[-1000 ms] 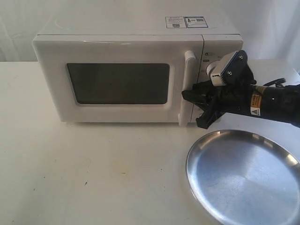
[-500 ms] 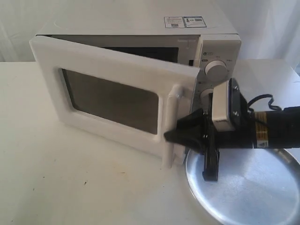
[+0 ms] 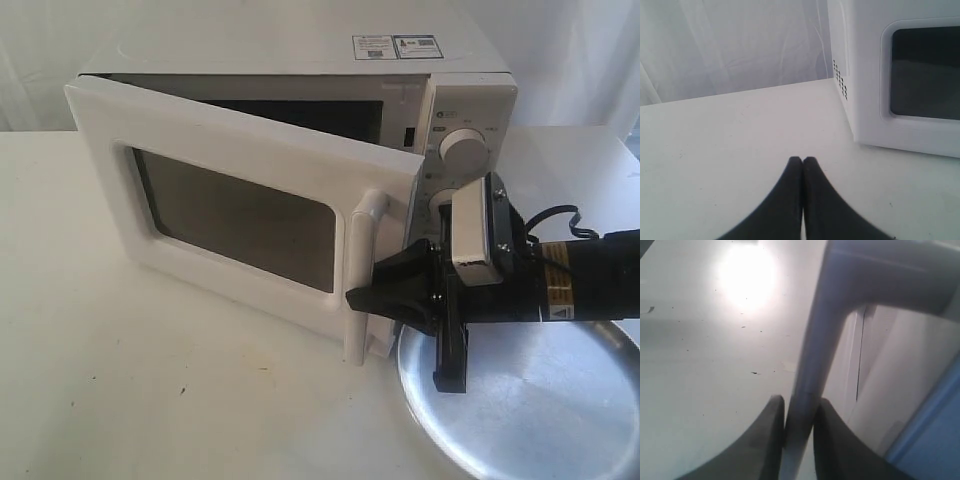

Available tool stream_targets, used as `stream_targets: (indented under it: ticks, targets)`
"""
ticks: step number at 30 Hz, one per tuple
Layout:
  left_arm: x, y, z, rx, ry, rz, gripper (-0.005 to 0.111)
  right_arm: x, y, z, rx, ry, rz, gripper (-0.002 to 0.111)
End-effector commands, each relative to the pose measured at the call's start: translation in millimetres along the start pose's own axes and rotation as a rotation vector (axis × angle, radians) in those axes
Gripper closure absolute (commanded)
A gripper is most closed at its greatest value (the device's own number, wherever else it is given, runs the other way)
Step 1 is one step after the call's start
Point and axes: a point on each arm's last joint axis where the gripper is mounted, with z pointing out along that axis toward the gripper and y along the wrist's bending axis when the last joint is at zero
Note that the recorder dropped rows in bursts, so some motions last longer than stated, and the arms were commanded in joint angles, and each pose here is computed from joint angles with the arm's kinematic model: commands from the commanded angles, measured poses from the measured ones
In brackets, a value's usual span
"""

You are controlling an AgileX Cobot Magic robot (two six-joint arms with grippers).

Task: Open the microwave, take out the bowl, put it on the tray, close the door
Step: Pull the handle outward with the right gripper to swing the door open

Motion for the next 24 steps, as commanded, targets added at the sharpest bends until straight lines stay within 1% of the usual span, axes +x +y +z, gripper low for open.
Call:
stream_targets:
  ticks: [1,3,6,7,9,14,20,24]
  targets:
    - [-1.4,-0.2,-0.3,0.004,-0.009,-0.007,0.107,-20.0,-4.2,-1.3,0.039,-0.147,0.006,0.099]
    - [-1.4,-0.2,-0.3,0.004,-0.009,-0.007,0.107,-20.0,-4.2,-1.3,0.038,-0.147,0.021,0.082]
    - [-1.4,-0.2,-0.3,0.004,-0.009,-0.007,0.107,-19.9,-4.0,-1.3,0.031,-0.147,0.096,0.051]
    - [-1.4,-0.2,-0.3,0.004,-0.009,-0.007,0.107,-19.8,-3.9,-1.3,0.028,-0.147,0.117,0.045]
    - [-1.4,-0.2,-0.3,0.004,-0.009,-0.007,0.107,-20.1,-2.3,-1.5,0.012,-0.139,0.127,0.044]
    - [-1.4,-0.2,-0.3,0.004,-0.009,-0.007,0.107,-20.9,5.7,-4.3,-0.009,-0.125,0.133,0.047]
    - [-1.4,-0.2,-0.3,0.004,-0.009,-0.007,0.107,-30.3,25.9,-15.1,-0.004,-0.134,0.111,0.051]
    - [-1.4,-0.2,-0.3,0.004,-0.009,-0.007,0.107,-33.4,39.9,-25.9,0.034,-0.116,0.095,0.051]
